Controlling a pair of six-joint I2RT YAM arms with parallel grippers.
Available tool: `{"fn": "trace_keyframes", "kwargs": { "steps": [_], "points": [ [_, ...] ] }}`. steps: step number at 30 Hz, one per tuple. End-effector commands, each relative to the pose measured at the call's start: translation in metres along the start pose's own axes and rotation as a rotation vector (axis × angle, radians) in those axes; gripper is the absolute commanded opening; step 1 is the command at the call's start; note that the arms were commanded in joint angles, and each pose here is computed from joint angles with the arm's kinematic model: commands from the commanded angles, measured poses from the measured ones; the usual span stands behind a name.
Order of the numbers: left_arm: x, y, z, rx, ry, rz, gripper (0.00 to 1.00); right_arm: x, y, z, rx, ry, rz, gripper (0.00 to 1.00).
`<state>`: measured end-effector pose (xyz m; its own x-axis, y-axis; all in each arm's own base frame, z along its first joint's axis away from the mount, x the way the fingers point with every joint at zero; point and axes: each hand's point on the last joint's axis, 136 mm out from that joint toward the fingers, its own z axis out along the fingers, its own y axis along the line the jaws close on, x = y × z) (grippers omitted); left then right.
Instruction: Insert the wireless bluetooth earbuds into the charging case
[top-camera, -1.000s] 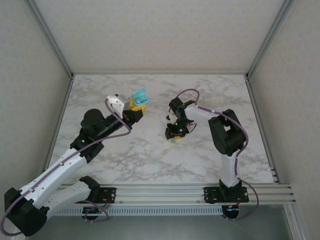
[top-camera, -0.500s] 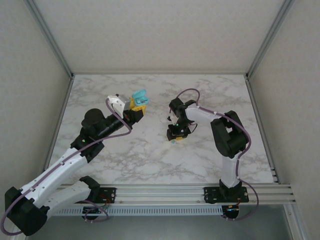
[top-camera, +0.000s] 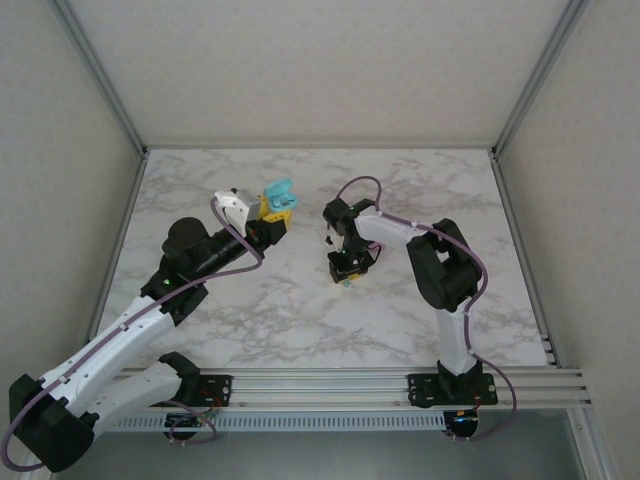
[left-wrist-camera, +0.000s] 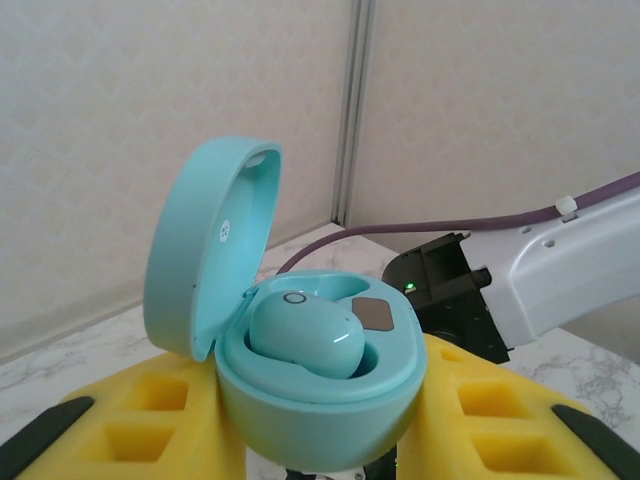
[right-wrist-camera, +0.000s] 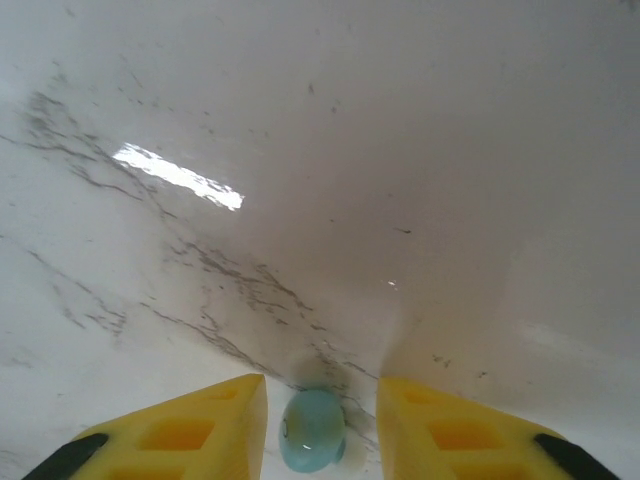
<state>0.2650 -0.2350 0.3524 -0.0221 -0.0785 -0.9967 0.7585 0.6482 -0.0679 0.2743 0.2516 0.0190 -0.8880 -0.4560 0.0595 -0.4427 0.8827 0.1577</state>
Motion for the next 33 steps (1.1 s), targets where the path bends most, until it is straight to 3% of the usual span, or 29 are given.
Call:
{"fn": "trace_keyframes", "kwargs": {
  "steps": [1, 14, 19, 23, 30, 33],
  "points": [
    [-0.02, -0.003, -0.005, 0.005, -0.053, 0.021, 0.21, 0.004, -0.002, 0.001, 0.033, 0.037, -0.022, 0.33],
    [-0.02, -0.003, -0.003, 0.007, -0.05, 0.019, 0.21, 0.008, 0.0, 0.011, 0.057, 0.077, -0.009, 0.24],
    [-0.018, -0.002, -0.003, 0.006, -0.045, 0.02, 0.21, 0.005, 0.003, -0.01, 0.053, 0.025, 0.009, 0.2],
    [-0.013, -0.003, -0.001, 0.012, -0.03, 0.025, 0.21, -0.006, 0.013, -0.065, -0.035, -0.128, 0.054, 0.19],
    [0.005, -0.011, 0.009, 0.081, 0.01, 0.058, 0.21, -0.011, 0.043, -0.228, -0.389, -0.528, 0.08, 0.18],
    [0.012, -0.018, 0.013, 0.135, 0.03, 0.077, 0.21, -0.002, 0.066, -0.286, -0.558, -0.627, 0.023, 0.19]
  ]
}}
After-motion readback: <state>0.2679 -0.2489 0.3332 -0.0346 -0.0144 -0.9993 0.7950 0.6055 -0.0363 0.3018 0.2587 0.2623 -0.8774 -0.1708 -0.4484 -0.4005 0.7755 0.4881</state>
